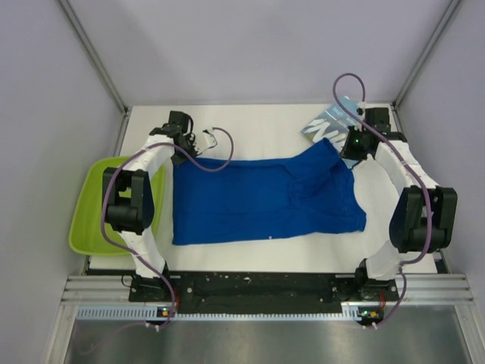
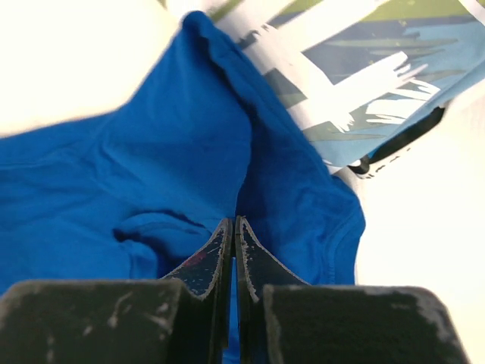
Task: Fold and stack the t-shirts
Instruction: Grap the side of the flattened tshirt furthest away from the robot with both arms, then fold the other side of the tshirt into a rectangle
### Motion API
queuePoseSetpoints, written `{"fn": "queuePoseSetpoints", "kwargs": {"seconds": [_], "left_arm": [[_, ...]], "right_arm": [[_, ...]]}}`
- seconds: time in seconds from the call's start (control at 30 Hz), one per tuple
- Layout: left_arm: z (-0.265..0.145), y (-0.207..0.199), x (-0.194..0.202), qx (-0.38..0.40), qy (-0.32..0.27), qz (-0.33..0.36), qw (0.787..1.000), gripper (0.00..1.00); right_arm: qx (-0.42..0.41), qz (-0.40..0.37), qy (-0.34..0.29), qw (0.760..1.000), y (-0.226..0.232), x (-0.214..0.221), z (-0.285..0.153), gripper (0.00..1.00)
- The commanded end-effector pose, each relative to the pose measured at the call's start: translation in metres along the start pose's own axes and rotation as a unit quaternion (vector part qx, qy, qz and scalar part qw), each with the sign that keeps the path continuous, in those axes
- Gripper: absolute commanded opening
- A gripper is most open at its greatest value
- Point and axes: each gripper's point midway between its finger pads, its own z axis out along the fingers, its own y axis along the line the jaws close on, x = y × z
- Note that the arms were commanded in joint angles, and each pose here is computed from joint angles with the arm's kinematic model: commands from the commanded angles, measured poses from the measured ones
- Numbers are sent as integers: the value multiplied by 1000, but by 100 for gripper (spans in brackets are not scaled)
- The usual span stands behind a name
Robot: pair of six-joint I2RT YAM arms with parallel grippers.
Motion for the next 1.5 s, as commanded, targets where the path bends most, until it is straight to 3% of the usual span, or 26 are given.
{"fn": "queuePoseSetpoints", "kwargs": {"seconds": [0.0, 0.4, 0.83, 1.1, 1.47], "left_arm": [[-8, 18, -10, -28, -13, -10, 999, 0], [-30, 38, -12, -82, -19, -27, 996, 0], [-53, -20, 22, -42, -15, 9, 999, 0], [-40, -69, 41, 42, 7, 9, 999, 0], [-24, -93, 52, 75, 26, 33, 996, 0]], "right_arm": [[-61, -6, -56, 997, 28, -32, -36, 0], [-182, -5, -138, 974, 86, -73, -125, 0], [-132, 41, -116, 984, 46, 5, -156, 0], [-94, 77, -44, 992, 19, 73, -123, 0], [-51, 97, -23, 994, -9, 102, -118, 0]]}}
